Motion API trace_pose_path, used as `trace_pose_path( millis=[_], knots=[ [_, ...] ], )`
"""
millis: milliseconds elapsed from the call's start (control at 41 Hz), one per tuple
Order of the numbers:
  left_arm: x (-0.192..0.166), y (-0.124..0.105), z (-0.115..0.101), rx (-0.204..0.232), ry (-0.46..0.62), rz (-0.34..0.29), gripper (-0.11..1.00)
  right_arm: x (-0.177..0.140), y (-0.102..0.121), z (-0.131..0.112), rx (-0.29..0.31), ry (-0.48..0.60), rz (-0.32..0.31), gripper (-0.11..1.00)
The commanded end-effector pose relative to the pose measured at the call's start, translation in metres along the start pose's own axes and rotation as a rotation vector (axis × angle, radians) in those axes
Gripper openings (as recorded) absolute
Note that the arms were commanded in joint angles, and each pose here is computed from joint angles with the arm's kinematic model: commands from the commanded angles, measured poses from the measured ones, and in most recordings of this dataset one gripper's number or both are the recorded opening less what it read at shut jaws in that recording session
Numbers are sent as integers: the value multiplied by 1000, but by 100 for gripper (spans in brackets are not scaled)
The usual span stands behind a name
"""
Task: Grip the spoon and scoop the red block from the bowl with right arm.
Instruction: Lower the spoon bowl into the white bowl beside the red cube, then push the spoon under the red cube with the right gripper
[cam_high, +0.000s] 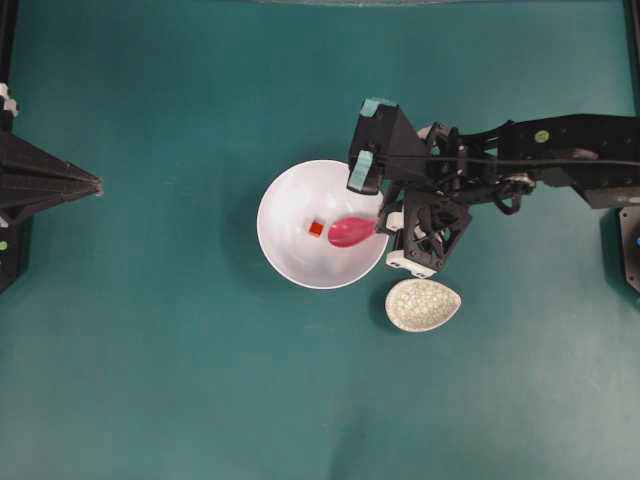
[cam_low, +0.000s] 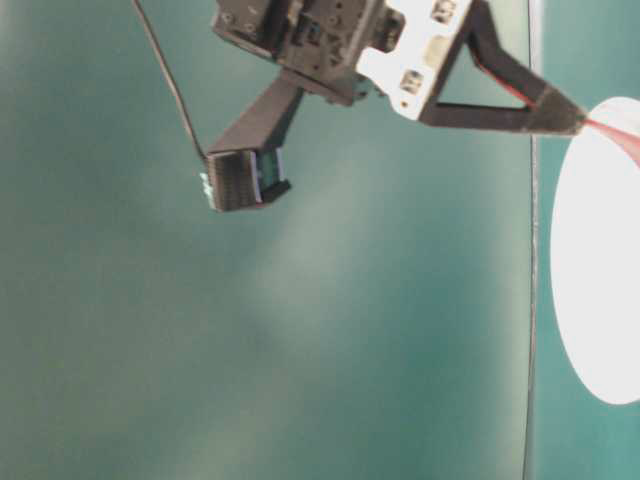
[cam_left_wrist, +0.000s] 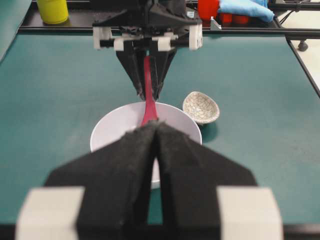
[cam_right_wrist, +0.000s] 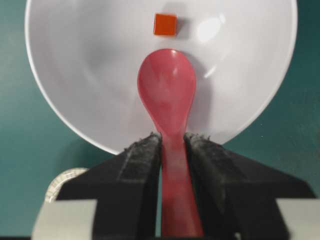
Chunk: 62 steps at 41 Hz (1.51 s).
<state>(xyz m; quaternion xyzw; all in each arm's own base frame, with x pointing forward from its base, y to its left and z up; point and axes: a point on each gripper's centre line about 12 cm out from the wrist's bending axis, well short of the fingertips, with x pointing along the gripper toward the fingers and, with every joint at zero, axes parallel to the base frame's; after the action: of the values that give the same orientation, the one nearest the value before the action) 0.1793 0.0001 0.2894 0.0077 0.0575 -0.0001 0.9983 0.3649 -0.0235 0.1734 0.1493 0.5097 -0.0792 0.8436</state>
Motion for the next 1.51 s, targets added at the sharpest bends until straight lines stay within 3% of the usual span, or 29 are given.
trace_pose_path(
  millis=[0,683,951,1487],
  knots=[
    [2,0,5,6,-9,0,0,-6,2,13,3,-50,10,25],
    [2,0,5,6,-11,0,0,9,7,40,3,-139,23,25],
    [2,0,5,5,-11,-1,0,6,-3,51,28,-187,16,25],
    [2,0,5,6,-9,-1,0,-5,0,64,26,-242,29,25]
  ],
)
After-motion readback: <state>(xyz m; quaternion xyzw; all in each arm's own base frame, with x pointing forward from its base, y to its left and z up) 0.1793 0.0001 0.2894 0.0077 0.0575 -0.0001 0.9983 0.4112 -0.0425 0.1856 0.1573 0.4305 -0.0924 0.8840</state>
